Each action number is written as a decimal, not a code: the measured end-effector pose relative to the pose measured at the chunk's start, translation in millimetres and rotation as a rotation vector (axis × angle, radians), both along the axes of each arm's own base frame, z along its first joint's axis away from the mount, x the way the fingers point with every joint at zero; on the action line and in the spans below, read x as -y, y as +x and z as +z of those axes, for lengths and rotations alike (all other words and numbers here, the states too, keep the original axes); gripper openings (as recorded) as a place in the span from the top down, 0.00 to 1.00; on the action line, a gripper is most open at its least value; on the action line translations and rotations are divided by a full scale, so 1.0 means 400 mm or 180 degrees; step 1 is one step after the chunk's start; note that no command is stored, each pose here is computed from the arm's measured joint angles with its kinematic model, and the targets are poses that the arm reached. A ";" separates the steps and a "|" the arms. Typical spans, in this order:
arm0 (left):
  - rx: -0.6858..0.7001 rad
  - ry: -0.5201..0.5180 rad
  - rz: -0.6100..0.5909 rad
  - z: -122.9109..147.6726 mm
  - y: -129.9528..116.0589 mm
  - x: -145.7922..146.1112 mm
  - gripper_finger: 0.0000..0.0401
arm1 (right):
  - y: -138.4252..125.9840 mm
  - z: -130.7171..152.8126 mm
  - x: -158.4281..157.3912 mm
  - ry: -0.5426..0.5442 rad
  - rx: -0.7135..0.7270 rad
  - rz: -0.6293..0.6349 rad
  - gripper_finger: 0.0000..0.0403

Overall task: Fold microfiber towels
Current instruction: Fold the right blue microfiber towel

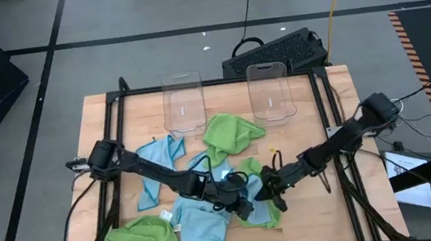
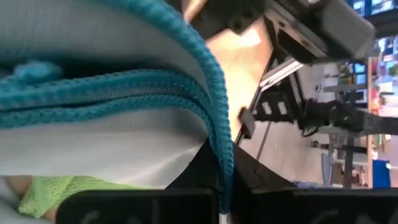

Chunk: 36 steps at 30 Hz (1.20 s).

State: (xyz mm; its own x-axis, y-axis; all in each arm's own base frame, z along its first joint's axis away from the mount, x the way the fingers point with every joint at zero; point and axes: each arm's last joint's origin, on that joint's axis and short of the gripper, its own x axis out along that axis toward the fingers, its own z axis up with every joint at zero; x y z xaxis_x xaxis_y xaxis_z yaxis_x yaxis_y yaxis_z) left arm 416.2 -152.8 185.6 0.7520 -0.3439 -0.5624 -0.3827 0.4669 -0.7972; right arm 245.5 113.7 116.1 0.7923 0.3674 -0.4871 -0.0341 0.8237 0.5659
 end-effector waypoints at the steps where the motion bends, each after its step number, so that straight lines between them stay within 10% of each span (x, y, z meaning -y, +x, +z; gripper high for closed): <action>1: -0.0017 -0.0018 -0.0023 -0.007 0.002 0.001 0.99 | -0.001 -0.010 0.001 -0.0014 -0.0056 -0.0007 1.00; 36: 0.0243 0.0058 -0.0283 -0.090 0.065 -0.001 0.96 | -0.085 0.110 0.089 -0.0536 -0.0386 0.0159 1.00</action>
